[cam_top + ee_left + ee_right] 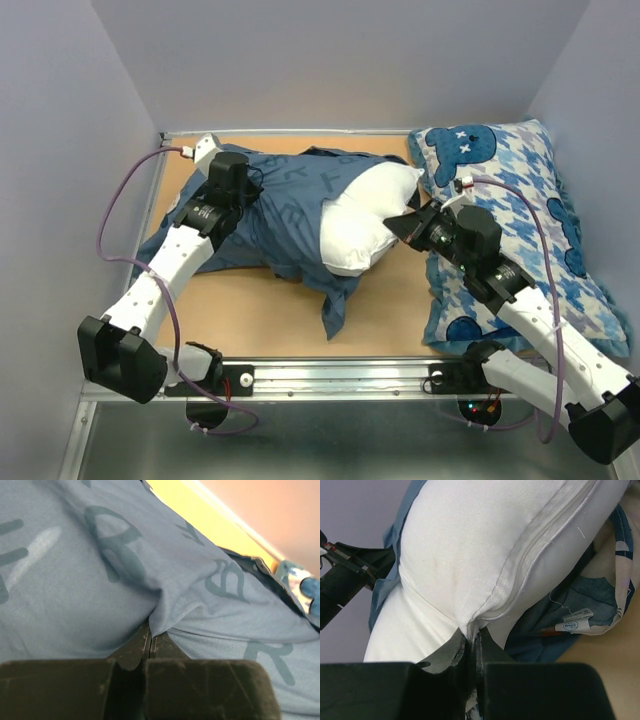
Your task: Remove the pillowcase from the pillow
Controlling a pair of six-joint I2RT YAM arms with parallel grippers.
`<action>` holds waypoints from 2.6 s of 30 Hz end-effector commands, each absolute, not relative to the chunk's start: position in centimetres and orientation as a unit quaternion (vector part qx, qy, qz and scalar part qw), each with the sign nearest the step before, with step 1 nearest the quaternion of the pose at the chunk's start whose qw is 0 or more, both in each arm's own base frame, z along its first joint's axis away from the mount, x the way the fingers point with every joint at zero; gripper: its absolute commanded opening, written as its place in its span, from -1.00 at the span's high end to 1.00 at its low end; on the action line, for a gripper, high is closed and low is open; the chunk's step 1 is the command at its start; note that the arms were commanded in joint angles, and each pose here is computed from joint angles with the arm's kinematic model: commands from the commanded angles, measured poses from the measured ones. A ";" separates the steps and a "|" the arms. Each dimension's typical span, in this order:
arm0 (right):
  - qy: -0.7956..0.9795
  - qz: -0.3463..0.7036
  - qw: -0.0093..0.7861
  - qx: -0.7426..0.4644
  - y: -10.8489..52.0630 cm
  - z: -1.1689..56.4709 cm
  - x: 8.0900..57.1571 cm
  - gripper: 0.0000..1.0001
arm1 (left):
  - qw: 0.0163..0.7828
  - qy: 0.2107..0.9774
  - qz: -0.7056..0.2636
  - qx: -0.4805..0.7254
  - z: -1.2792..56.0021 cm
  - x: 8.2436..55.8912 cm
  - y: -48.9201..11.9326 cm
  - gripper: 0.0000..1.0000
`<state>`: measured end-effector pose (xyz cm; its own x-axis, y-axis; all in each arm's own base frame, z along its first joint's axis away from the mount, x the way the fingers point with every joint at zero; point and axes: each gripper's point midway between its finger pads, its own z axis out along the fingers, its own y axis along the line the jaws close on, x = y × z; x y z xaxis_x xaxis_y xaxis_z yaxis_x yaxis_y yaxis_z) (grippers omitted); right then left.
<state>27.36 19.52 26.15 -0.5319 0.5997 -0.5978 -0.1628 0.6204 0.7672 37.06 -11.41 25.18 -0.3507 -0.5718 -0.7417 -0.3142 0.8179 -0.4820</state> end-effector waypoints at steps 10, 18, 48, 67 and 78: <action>0.676 0.421 0.593 0.124 16.4 42.6 26.8 0.99 | 0.528 0.726 0.102 -0.428 23.5 40.0 7.2 1.00; 0.641 0.420 0.635 0.101 15.8 50.1 26.4 0.99 | 0.528 0.752 0.039 -0.393 24.3 43.1 5.2 1.00; 0.694 0.466 0.548 -0.018 30.9 45.7 39.4 0.99 | 0.528 0.782 -0.303 -0.131 29.5 30.5 -21.0 0.05; 0.713 0.477 0.512 -0.051 39.3 38.0 34.6 0.99 | 0.685 0.684 -0.229 -0.099 54.4 31.4 -16.3 -0.84; 0.718 0.481 0.500 -0.059 41.2 36.0 33.0 0.99 | 0.617 0.761 -0.197 -0.046 47.7 37.0 -19.2 -0.97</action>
<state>31.22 40.86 45.00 -0.4031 0.5328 -0.7441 -0.6784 0.3717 0.6337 37.39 -20.97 49.42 -0.1809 -0.3473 -0.9201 0.1919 0.9051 -0.3794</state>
